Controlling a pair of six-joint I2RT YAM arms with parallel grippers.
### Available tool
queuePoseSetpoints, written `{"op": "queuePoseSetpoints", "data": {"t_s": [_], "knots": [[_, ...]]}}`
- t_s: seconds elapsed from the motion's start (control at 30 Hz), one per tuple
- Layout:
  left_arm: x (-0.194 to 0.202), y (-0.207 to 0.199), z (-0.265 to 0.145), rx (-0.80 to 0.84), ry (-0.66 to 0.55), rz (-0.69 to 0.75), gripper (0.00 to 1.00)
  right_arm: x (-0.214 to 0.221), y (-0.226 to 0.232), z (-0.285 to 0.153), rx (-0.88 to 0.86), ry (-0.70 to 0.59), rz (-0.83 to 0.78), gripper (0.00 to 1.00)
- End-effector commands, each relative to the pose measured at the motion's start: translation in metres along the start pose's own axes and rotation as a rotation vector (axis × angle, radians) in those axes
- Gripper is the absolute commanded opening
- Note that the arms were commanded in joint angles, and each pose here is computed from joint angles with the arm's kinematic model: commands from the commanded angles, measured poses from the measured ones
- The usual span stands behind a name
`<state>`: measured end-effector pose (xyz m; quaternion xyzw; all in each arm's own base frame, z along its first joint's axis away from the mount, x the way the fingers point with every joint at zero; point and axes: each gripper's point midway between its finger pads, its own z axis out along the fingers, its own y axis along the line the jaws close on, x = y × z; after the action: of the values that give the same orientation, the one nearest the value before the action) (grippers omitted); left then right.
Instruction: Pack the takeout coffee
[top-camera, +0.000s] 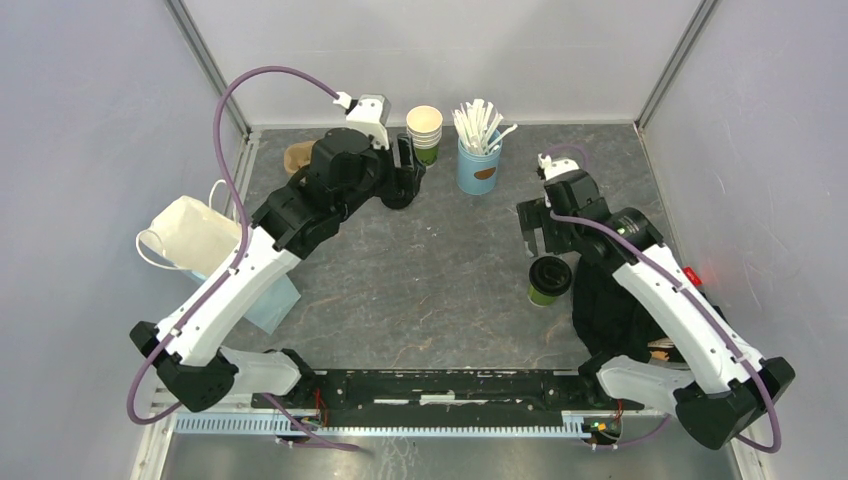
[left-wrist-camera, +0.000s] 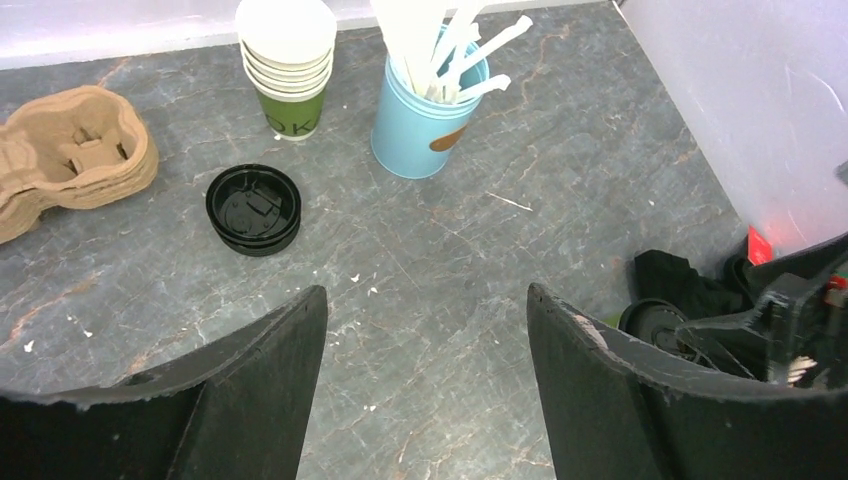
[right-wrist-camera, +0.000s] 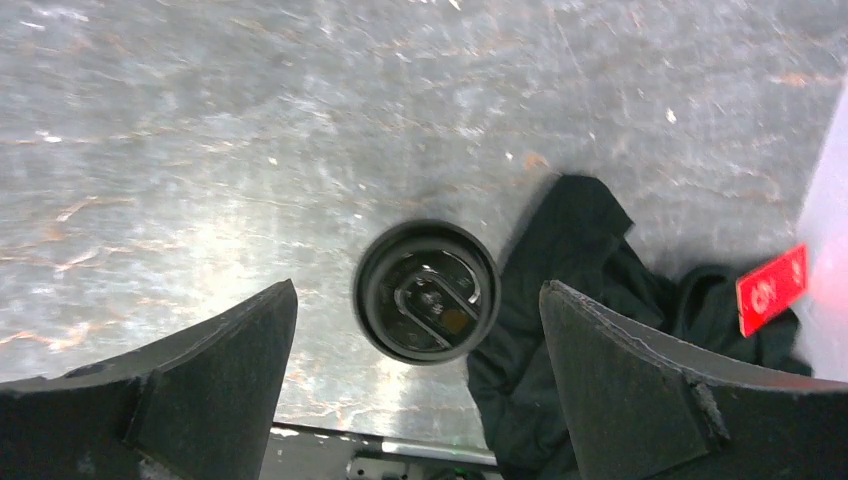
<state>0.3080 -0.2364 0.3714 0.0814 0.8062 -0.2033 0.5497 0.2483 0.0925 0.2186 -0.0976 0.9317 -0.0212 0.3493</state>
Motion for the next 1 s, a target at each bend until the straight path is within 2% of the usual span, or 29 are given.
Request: {"op": "queuePoseSetpoints", "data": {"t_s": [0.0,0.1,0.2,0.3,0.4,0.53,0.63,0.73,0.83,0.97], "knots": [[-0.003,0.011,0.001,-0.038,-0.032,0.029,0.81,-0.035,0.03,-0.008,-0.18,-0.13,-0.027,0.98],[0.007,0.023,0.012,-0.079,0.01,-0.007,0.84,-0.05,0.073,0.0,-0.378,-0.17,-0.001,0.96],[0.008,0.05,0.029,-0.158,0.05,-0.055,0.87,-0.055,0.094,0.012,-0.465,-0.165,0.016,0.93],[0.015,0.096,0.051,-0.235,0.123,-0.156,0.89,-0.06,0.094,0.018,-0.448,-0.139,-0.024,0.93],[0.023,0.123,0.069,-0.275,0.202,-0.239,0.88,-0.066,0.091,0.013,-0.437,-0.131,-0.073,0.93],[0.024,0.148,0.1,-0.319,0.235,-0.293,0.86,-0.063,0.081,0.011,-0.4,-0.145,-0.117,0.93],[0.033,0.183,0.125,-0.416,0.276,-0.363,0.79,-0.062,0.075,0.011,-0.379,-0.146,-0.187,0.93],[0.045,0.219,0.149,-0.515,0.315,-0.347,0.75,-0.056,0.07,0.017,-0.356,-0.139,-0.235,0.93],[0.051,0.255,0.164,-0.644,0.341,-0.263,0.77,-0.042,0.082,0.024,-0.411,-0.132,-0.27,0.94],[0.07,0.294,0.176,-0.739,0.407,-0.22,0.8,-0.033,0.092,0.018,-0.242,-0.174,-0.504,0.98]]}}
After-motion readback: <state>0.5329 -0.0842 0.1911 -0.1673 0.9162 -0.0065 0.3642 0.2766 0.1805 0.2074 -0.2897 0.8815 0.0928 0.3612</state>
